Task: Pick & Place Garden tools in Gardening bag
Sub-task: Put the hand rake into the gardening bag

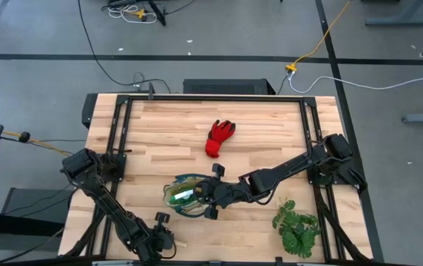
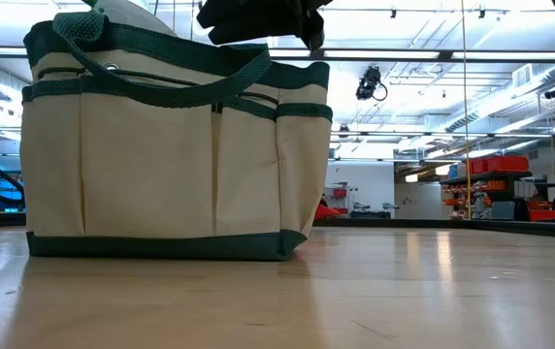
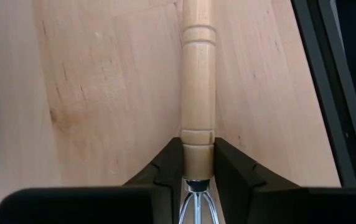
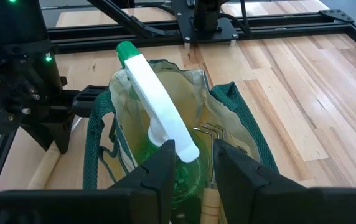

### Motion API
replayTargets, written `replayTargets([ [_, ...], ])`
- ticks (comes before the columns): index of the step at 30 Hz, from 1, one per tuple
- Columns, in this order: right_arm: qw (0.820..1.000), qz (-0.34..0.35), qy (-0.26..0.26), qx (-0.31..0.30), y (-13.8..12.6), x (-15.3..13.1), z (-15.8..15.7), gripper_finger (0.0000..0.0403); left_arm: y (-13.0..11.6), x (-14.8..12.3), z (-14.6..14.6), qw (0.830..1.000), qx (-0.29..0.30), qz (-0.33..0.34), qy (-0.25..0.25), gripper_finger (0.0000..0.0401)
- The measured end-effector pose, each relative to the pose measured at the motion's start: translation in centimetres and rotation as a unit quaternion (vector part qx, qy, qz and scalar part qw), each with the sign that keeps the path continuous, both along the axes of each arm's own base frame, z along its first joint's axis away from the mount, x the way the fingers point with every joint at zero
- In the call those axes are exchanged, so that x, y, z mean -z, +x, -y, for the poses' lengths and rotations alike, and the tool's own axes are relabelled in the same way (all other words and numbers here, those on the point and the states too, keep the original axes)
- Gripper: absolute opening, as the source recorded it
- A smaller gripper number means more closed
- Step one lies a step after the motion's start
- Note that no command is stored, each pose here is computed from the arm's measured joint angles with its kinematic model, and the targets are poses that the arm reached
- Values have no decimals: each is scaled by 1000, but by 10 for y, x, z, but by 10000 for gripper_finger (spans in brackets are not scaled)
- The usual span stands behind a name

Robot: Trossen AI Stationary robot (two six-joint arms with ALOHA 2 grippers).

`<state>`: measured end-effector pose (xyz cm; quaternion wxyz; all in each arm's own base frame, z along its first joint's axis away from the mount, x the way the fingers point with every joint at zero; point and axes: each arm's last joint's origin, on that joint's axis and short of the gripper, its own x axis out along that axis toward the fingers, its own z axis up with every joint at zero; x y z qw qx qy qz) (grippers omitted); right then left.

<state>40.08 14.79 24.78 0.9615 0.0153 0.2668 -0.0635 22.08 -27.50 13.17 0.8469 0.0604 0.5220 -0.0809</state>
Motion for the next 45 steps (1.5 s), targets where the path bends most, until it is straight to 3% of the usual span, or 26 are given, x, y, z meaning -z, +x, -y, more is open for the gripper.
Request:
replayTargets([
  [12, 1000, -1, -3, -2, 0, 0, 0, 112, -1, -8, -3, 1000, -2, 1, 6, 73],
  [22, 1000, -1, -5, -3, 0, -1, 0, 112, 6, -47, 8, 999, -7, 7, 33, 73],
  [33, 1000, 10, -1, -3, -7, -16, 3, 112, -2, -108, 18, 990, -6, 42, 131, 73],
  [45, 1000, 5, 2, -3, -13, -23, 4, 112, -17, -176, 9, 954, -12, 171, 246, 73],
])
